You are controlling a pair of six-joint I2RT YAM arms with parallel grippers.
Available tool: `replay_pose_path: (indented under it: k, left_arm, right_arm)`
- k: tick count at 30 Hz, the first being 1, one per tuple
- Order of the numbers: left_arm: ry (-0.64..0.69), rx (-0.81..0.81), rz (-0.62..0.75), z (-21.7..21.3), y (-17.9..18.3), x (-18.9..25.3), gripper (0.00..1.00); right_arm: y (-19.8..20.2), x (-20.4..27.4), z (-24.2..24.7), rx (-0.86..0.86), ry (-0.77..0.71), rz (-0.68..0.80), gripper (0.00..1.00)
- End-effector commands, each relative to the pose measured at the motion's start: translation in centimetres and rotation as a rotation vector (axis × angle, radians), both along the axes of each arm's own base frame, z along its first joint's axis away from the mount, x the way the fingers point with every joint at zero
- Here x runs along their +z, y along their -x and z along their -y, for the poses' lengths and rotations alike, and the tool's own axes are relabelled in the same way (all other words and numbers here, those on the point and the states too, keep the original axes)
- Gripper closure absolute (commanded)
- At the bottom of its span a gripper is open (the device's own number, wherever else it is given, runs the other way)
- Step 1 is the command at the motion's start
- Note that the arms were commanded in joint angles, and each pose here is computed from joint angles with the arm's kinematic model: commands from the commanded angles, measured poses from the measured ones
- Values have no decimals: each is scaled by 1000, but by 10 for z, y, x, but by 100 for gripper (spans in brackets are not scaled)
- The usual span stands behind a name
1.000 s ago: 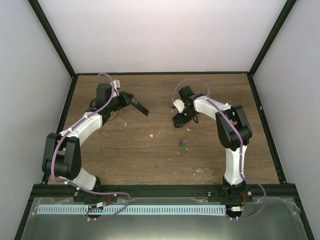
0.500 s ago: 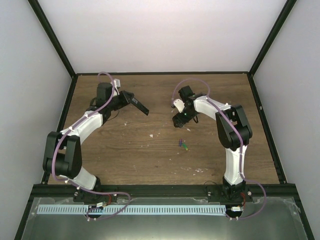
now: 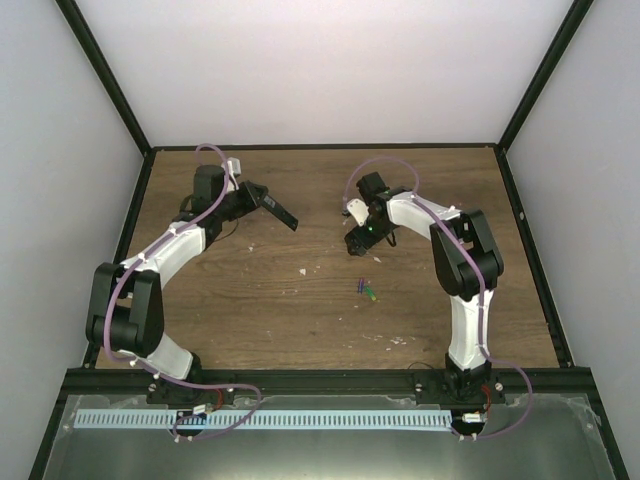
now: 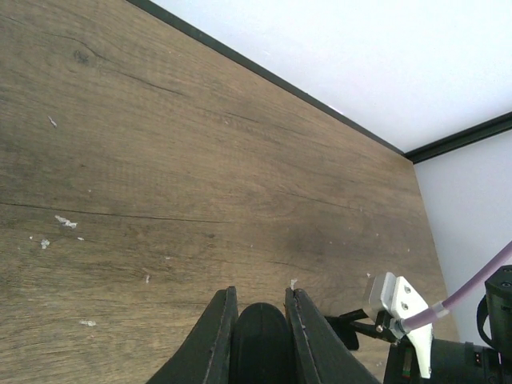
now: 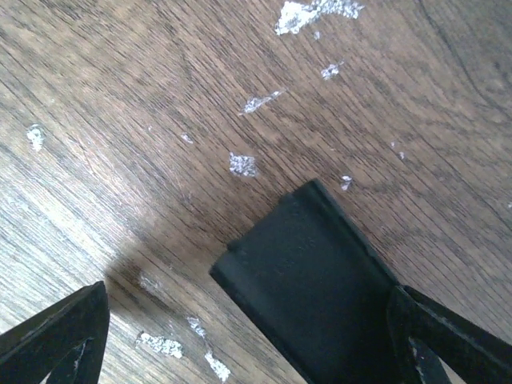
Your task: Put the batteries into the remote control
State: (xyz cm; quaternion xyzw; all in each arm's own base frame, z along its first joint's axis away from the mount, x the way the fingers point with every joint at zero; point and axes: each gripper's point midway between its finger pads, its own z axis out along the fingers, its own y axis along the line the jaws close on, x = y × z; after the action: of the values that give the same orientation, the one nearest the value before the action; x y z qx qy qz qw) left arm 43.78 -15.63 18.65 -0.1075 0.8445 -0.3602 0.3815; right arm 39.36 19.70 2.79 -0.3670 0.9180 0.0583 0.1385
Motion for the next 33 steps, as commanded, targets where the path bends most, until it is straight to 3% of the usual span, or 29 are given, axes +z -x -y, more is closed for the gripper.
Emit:
replay_pose_path:
  k: [1, 13, 21, 25, 33]
  left_arm:
    - [11, 2, 18, 0, -8, 8, 100]
    - [10, 3, 20, 1, -13, 11, 100]
    - [8, 3, 22, 2, -17, 13, 100]
    - [5, 0, 24, 2, -17, 14, 100]
    - [8, -2, 26, 3, -19, 16, 100]
  right_arm:
    - [-2, -9, 3, 3, 7, -14, 13]
    - [-2, -30, 10, -9, 33, -56, 15]
    - [-10, -17, 1, -21, -26, -49, 18]
    - [-12, -26, 9, -132, 9, -96, 24]
    - [-15, -35, 21, -439, 31, -164, 24]
